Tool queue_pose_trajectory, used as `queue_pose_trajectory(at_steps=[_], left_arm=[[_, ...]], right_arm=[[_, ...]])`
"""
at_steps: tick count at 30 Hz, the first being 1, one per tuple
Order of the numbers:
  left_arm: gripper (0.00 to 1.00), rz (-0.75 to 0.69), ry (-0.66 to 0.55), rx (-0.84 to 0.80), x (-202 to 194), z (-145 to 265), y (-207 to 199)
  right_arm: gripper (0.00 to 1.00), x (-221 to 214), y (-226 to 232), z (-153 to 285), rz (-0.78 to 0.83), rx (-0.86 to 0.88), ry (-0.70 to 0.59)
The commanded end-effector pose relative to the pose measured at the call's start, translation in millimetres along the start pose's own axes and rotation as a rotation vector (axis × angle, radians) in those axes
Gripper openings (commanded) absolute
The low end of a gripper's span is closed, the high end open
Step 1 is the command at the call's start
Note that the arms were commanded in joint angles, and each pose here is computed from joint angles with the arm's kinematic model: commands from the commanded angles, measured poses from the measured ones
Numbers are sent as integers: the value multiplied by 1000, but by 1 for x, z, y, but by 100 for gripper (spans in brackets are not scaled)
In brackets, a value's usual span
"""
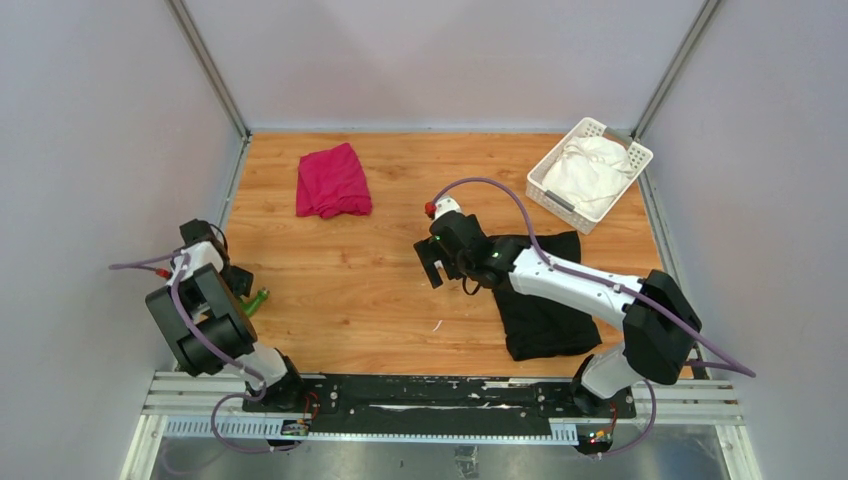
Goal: Install the water faucets
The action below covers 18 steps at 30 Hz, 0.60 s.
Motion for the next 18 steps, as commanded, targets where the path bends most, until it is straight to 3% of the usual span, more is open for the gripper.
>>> queue_pose_trajectory(at_steps=[1, 6, 10, 14, 18], left_arm=[[77, 40, 52, -33, -6, -20, -12], [56, 36, 107, -65, -17, -25, -17], [28, -16, 125, -170, -21, -13, -32], [19, -159, 132, -282, -43, 10, -59], [16, -487, 129, -464, -112, 63, -97]], right_arm=[[98, -8, 5, 2, 13, 10, 23], [98, -7, 2, 4, 3, -3, 15], [98, -4, -1, 8, 2, -21, 2], [99, -2, -7, 13, 3, -40, -11], [99, -1, -17, 18, -25, -1, -14]])
Point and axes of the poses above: each gripper's point midway between its finger pads, its own z axis back along the fingers, its own y axis along the line the jaws close on, x = y × z, the point moved 4 cm from there along z, back along the fingers, and after that the axes turned 10 degrees about z, right-handed, at the moved point
